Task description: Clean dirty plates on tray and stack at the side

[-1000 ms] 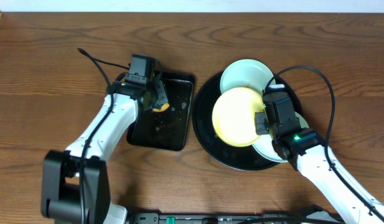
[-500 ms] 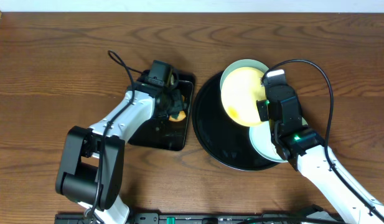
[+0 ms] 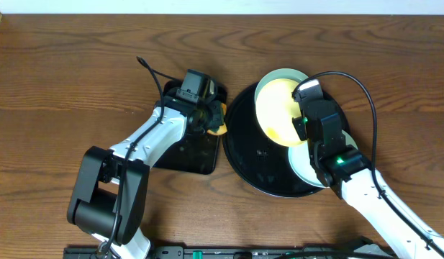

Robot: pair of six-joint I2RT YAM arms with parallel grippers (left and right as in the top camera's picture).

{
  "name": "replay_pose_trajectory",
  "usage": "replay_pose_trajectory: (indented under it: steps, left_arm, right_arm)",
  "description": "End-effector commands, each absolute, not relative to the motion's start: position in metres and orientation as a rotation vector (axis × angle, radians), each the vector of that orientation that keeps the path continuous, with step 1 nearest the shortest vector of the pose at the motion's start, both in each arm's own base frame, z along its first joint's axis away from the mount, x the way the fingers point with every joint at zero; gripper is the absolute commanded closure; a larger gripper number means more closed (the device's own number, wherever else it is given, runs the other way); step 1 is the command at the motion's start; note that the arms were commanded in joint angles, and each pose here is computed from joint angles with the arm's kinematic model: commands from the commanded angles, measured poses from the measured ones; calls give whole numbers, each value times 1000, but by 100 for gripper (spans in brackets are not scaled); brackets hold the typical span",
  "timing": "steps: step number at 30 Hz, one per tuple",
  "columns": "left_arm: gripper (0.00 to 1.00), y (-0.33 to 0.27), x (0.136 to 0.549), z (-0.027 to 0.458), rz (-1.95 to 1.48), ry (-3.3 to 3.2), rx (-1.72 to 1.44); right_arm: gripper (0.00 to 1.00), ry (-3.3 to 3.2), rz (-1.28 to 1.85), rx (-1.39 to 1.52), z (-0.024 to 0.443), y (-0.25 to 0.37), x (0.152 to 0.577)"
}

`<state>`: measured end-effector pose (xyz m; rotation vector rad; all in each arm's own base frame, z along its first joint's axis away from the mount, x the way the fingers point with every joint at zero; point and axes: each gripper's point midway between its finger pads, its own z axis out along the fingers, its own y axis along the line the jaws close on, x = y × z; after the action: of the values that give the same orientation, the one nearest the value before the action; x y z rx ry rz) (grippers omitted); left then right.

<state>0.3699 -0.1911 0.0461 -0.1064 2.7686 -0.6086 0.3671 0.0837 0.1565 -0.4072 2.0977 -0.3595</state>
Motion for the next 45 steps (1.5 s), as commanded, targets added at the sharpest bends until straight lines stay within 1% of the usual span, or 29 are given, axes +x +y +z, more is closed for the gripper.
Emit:
replay_pose_trajectory:
  steps: [1, 10, 13, 21, 25, 26, 27, 28, 29, 31, 32, 38, 43, 45]
  left_arm:
    - [89, -203, 370, 50, -693, 2765, -92]
    - [89, -207, 373, 54, -730, 2743, -75]
    - [89, -204, 379, 57, -722, 2711, -36]
    - [89, -153, 405, 84, -619, 2608, -103]
    - [89, -132, 405, 81, -575, 2627, -145]
    - [89, -124, 404, 77, -523, 2643, -170]
    - [89, -115, 402, 73, -457, 2658, -193]
    - [89, -109, 401, 70, -405, 2667, -207]
    - [89, -104, 400, 68, -364, 2675, -210]
    - [89, -102, 398, 67, -345, 2683, -187]
    - [89, -101, 398, 66, -341, 2684, -184]
    - [89, -101, 396, 65, -332, 2695, -185]
    - [89, -100, 392, 63, -327, 2713, -187]
    - [89, -100, 389, 62, -324, 2723, -189]
  right_arm:
    - [99, 2054, -365, -397, 174, 86, 370]
    - [99, 2054, -364, -398, 174, 86, 370]
    - [99, 2053, -354, -407, 174, 89, 369]
    - [99, 2000, -358, -451, 184, 100, 371]
    - [99, 1939, -367, -507, 198, 113, 368]
    - [99, 1934, -448, -494, 200, 103, 368]
    - [99, 1931, -543, -407, 206, 85, 368]
    - [99, 1922, -572, -287, 212, 71, 369]
    - [99, 1916, -530, -258, 214, 73, 371]
    - [99, 1912, -497, -403, 211, 89, 372]
    - [99, 1912, -512, -397, 211, 87, 371]
    - [99, 1924, -504, -111, 215, 51, 374]
    - [99, 1899, -472, 244, 217, -12, 380]
    - [99, 1896, -457, 345, 215, -40, 380]
